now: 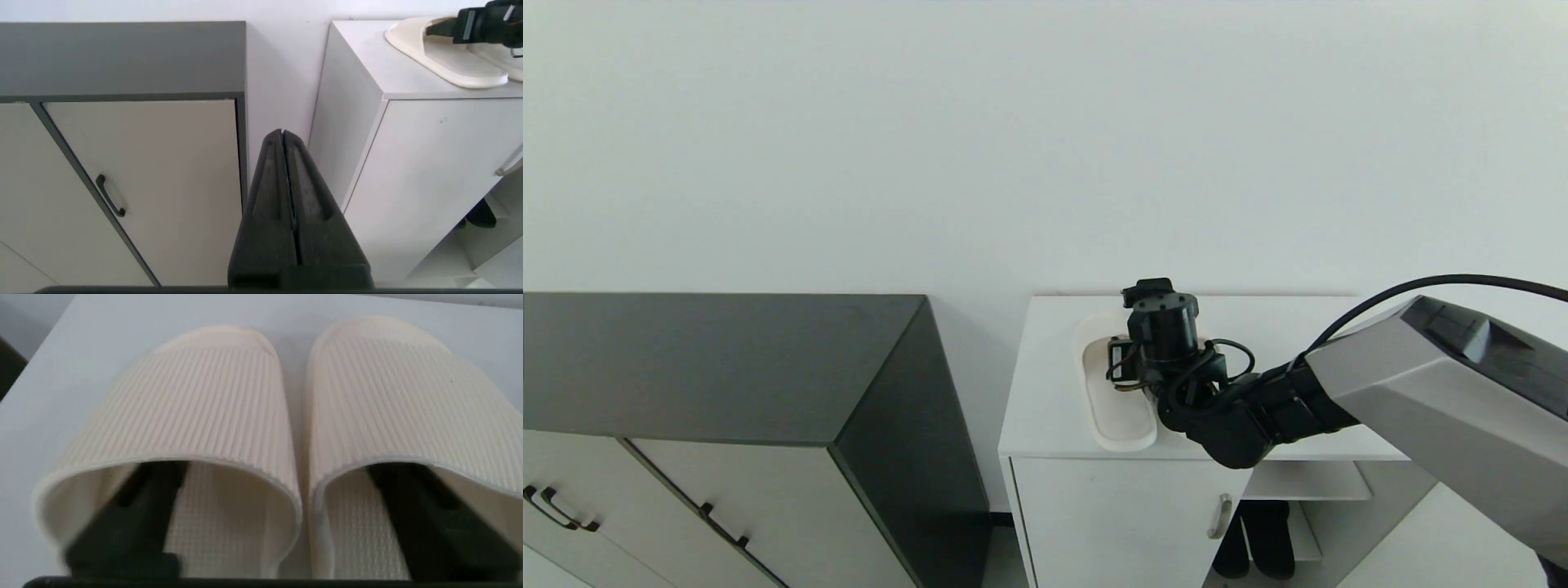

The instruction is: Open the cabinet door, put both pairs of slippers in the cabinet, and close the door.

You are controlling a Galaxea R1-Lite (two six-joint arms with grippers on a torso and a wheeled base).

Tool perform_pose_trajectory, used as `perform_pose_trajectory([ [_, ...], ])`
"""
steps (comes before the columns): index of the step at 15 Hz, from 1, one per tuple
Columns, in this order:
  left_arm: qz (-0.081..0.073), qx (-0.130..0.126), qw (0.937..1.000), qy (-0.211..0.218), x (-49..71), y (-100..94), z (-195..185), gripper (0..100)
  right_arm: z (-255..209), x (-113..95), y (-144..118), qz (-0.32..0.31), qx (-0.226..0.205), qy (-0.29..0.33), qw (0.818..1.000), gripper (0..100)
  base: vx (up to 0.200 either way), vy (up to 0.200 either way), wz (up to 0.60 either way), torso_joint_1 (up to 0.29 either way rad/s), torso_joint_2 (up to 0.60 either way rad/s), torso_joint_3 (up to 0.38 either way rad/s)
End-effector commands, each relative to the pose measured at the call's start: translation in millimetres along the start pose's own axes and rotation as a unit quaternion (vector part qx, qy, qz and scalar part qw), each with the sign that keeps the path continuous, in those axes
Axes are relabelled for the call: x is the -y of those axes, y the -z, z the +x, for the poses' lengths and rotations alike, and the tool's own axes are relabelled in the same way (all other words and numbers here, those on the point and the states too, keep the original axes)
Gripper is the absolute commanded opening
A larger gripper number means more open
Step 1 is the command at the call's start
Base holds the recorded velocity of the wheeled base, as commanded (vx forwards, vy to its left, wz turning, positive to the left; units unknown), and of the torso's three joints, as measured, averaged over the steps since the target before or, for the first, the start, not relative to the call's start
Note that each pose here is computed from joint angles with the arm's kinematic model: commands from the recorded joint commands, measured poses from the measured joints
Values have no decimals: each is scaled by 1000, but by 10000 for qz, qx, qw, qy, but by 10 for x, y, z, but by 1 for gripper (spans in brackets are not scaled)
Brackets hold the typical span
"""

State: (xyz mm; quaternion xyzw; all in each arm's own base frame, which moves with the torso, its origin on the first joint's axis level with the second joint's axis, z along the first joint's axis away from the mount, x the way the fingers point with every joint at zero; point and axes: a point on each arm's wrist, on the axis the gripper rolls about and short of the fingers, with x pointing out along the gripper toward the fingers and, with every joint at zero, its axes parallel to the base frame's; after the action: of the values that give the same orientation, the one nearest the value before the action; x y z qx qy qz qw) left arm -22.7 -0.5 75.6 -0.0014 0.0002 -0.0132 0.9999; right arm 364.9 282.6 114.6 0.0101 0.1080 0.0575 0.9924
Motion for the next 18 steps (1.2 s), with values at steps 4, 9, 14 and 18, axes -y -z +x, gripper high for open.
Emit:
perform_pose_trajectory([
  [4, -1, 2, 10000, -2, 0, 0, 0, 0, -7, -4, -13, 24, 46, -6, 10000, 0, 0, 0, 0, 0, 0, 0],
  [9, -1, 2, 10000, -2, 0, 0, 0, 0, -739, -4, -441, -74, 262, -679, 9973, 0, 0, 0, 0, 0, 0, 0],
  [14, -1, 2, 10000, -2, 0, 0, 0, 0, -1458, 356, -217, -403, -348, -1483, 9875, 0, 0, 0, 0, 0, 0, 0],
  [18, -1, 2, 10000, -2, 0, 0, 0, 0, -1584, 419, -217, -391, -357, -1549, 9865, 0, 0, 0, 0, 0, 0, 0],
])
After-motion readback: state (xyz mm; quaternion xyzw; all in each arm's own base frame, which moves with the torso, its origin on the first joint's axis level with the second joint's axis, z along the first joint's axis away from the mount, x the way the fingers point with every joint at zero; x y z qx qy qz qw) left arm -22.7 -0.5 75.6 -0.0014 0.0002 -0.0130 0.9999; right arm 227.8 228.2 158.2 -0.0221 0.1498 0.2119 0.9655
